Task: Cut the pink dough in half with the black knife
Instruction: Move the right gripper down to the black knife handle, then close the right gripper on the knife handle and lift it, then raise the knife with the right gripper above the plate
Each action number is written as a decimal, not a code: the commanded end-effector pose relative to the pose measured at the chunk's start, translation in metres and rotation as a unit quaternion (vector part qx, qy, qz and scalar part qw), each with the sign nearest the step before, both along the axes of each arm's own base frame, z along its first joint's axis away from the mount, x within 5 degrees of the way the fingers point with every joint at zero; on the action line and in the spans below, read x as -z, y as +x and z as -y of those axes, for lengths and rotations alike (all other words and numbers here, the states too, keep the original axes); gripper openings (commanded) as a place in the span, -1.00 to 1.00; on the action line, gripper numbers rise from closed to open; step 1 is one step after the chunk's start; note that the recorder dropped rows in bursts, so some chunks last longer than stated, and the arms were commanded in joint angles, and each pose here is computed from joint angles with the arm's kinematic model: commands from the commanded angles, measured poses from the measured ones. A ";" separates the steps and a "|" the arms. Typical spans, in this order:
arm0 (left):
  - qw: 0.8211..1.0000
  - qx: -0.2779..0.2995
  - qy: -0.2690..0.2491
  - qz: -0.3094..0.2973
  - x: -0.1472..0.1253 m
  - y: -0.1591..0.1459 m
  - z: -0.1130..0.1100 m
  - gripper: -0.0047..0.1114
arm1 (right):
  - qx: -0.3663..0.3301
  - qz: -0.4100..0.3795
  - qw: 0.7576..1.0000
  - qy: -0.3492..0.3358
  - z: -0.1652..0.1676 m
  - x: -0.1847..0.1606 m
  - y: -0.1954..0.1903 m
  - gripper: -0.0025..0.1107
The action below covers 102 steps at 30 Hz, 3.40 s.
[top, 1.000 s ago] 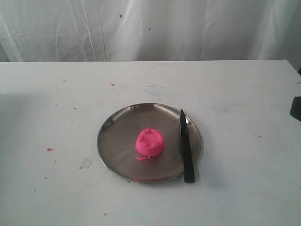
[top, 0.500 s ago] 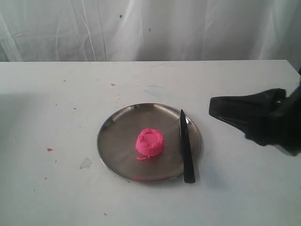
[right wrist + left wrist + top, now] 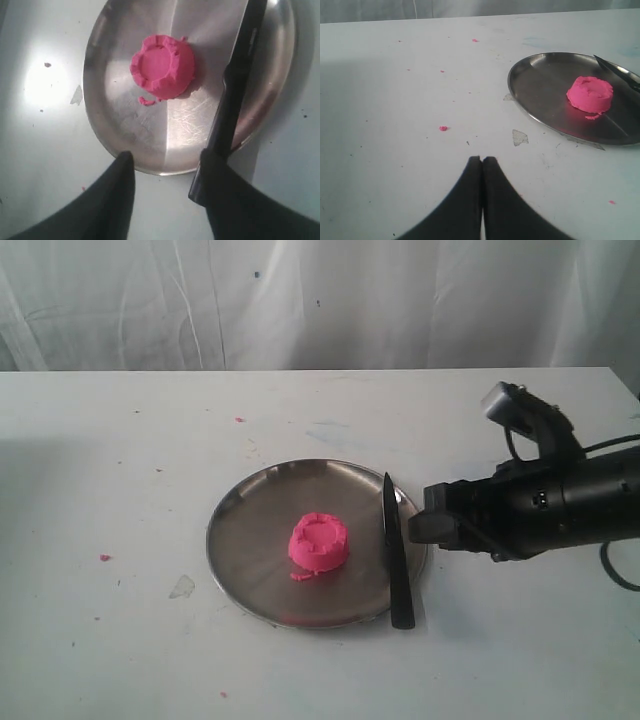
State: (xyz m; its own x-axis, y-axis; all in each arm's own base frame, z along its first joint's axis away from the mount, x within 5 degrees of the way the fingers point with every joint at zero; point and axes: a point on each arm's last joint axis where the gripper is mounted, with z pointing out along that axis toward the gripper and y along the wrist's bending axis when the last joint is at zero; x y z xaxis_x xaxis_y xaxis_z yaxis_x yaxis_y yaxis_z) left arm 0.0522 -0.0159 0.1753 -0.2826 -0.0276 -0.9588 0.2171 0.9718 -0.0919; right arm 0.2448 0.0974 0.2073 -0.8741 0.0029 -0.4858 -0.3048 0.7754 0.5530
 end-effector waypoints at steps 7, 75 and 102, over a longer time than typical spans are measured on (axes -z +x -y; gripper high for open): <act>1.000 -0.001 -0.002 0.000 0.001 0.000 0.000 -0.92 | -0.027 -0.044 0.999 -0.011 -0.007 0.031 0.039 -0.13; 1.000 -0.001 -0.002 0.000 0.001 0.000 0.000 -0.92 | -0.074 -0.128 0.986 -0.071 -0.035 0.091 0.068 -0.44; 1.000 -0.001 -0.002 0.000 0.001 0.000 0.000 -0.92 | -0.155 0.098 0.939 -0.291 -0.030 -0.010 0.062 -0.93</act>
State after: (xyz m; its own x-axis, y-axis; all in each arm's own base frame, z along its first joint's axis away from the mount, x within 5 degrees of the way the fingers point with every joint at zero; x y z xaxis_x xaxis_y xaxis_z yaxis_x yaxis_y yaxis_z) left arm 0.0522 -0.0159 0.1753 -0.2826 -0.0276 -0.9588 0.2171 0.9718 -0.0919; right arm 0.3124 0.1247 0.2016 -0.7311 -0.4975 -0.4669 -0.5931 0.8017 0.0743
